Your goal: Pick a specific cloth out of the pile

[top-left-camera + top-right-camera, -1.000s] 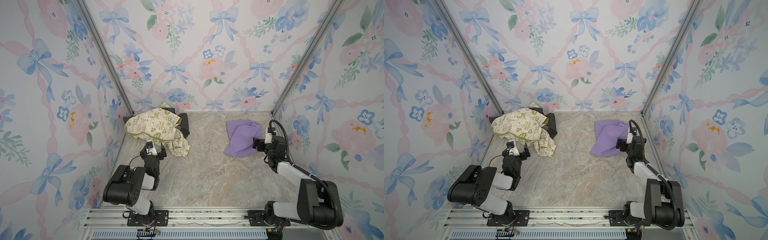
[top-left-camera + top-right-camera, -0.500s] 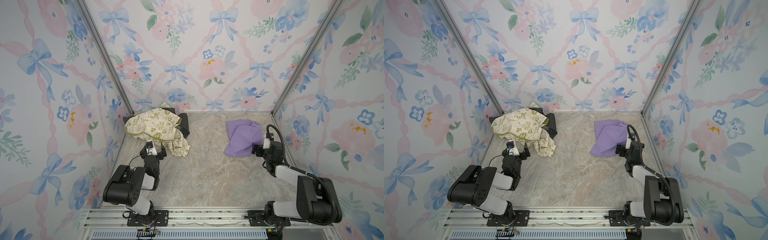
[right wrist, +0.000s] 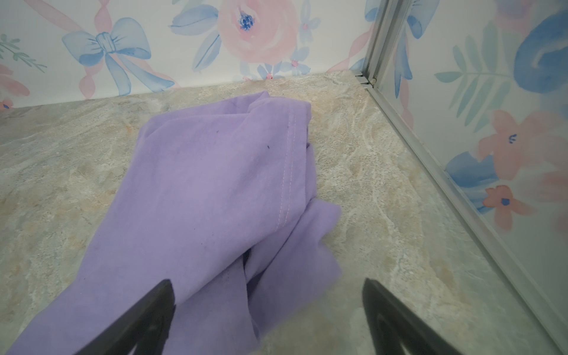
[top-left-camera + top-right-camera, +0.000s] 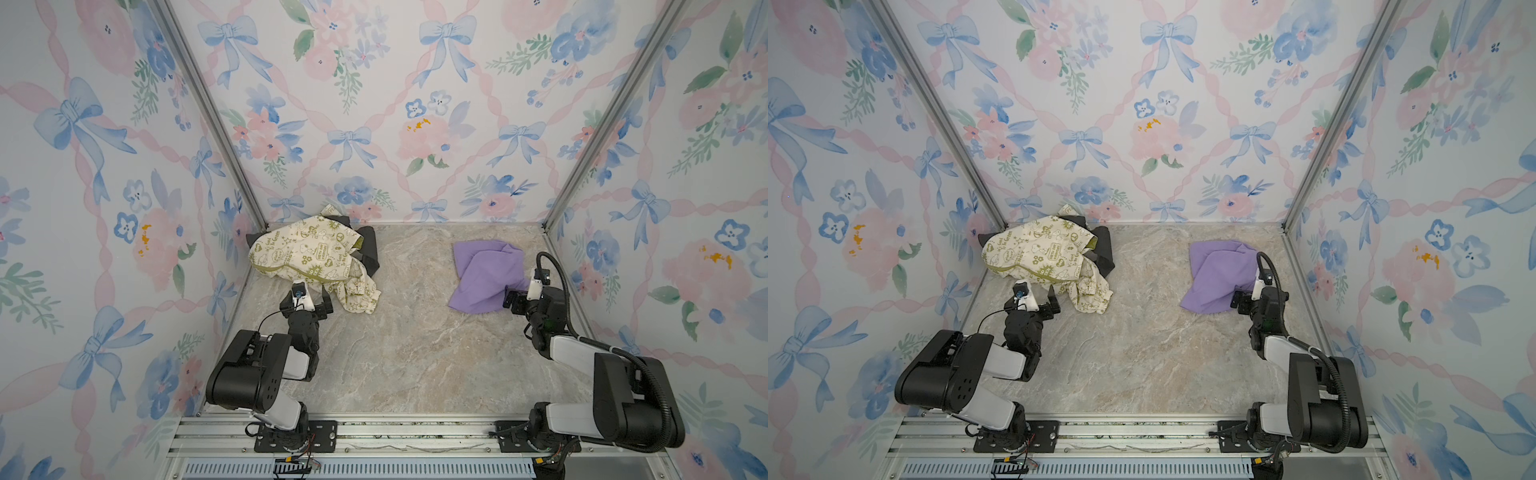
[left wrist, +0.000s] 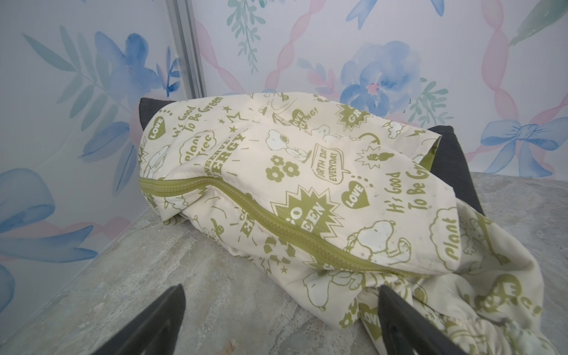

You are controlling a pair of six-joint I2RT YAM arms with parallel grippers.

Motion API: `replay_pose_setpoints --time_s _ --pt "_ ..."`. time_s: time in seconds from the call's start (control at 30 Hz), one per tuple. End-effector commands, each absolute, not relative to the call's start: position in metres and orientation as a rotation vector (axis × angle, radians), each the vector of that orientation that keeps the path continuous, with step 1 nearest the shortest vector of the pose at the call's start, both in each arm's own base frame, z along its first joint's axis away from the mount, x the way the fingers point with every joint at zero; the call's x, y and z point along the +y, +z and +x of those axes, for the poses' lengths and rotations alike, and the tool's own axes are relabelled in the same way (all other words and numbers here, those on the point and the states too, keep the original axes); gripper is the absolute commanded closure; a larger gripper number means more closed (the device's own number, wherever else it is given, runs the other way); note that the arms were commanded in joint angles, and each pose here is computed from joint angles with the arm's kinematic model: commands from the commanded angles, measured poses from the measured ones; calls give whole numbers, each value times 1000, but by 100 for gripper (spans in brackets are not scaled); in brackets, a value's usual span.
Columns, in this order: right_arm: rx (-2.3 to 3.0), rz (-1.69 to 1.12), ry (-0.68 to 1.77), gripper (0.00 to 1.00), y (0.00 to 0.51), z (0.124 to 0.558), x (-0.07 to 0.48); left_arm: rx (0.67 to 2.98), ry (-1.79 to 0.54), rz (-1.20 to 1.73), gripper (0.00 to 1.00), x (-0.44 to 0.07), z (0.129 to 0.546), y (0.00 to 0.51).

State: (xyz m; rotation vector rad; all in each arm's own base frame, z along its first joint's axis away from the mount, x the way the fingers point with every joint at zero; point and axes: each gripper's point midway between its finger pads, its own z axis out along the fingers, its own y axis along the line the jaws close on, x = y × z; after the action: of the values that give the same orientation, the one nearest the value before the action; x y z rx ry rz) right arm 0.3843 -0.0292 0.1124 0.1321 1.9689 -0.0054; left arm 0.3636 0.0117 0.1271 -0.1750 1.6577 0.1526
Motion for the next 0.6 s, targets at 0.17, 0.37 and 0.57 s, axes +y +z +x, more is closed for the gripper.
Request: replay_pose_setpoints --time_s 0.17,0.37,0.57 --pt "1918 3 22 3 103 399 3 1643 153 -143 2 6 363 131" --pt "1892 -20 30 3 98 401 9 1644 160 -141 2 6 363 130" --pt "1907 -20 32 3 97 400 8 1645 162 -141 2 6 364 130"
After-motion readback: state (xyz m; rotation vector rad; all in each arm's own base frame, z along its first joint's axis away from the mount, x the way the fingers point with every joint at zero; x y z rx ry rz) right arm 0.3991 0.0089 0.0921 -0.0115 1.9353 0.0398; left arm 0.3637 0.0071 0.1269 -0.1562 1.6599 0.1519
